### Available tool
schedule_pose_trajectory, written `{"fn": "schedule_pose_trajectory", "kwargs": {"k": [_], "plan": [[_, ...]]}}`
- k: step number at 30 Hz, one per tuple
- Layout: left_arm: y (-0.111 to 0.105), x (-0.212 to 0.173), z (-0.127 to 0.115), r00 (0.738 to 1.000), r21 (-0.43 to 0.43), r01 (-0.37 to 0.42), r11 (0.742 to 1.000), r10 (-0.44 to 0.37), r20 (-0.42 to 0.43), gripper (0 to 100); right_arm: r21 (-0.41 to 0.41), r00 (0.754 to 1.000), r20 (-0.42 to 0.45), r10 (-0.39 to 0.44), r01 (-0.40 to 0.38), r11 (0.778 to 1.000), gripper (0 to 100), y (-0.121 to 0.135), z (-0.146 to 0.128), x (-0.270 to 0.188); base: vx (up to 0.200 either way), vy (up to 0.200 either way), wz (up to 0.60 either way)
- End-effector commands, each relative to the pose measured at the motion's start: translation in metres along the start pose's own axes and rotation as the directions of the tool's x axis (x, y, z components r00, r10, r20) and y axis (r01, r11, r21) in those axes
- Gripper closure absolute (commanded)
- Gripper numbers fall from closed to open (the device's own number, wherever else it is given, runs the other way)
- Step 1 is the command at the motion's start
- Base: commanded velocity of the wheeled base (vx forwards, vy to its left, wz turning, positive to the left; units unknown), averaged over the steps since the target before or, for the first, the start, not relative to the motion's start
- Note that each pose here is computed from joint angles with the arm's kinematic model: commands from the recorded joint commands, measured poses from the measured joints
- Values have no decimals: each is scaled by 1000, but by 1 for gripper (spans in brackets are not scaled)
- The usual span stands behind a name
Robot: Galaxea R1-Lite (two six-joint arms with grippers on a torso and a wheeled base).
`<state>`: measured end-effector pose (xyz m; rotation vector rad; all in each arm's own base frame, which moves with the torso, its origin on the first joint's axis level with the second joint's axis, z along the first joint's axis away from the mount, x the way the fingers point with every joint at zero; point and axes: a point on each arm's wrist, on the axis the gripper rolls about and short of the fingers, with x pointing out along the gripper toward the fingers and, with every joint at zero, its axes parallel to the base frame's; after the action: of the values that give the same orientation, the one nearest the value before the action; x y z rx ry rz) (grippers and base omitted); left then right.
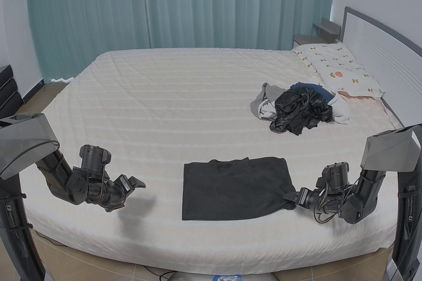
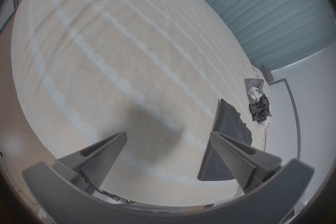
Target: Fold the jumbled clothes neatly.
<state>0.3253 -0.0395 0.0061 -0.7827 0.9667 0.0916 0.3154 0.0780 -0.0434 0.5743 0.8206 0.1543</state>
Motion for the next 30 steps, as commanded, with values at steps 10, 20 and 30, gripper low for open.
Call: {"fn": "schedule_pose_trajectory", "kwargs": {"k": [10, 20, 30], "plan": [[-7, -1, -5, 1000, 16, -20, 1000, 20, 24, 0, 75, 993, 105, 50, -58, 995, 0, 4, 26, -15, -20, 0, 0], [-11, 0, -10, 1000, 28, -18, 999, 17, 16, 0, 156, 987, 144, 74, -97, 983, 0, -3, 45, -14, -40, 0, 0], [-20, 1, -9, 1000, 42, 4, 999, -5, 23, 0, 154, 985, 152, 80, -104, 983, 0, -2, 48, -12, 0, -120, 0]]}}
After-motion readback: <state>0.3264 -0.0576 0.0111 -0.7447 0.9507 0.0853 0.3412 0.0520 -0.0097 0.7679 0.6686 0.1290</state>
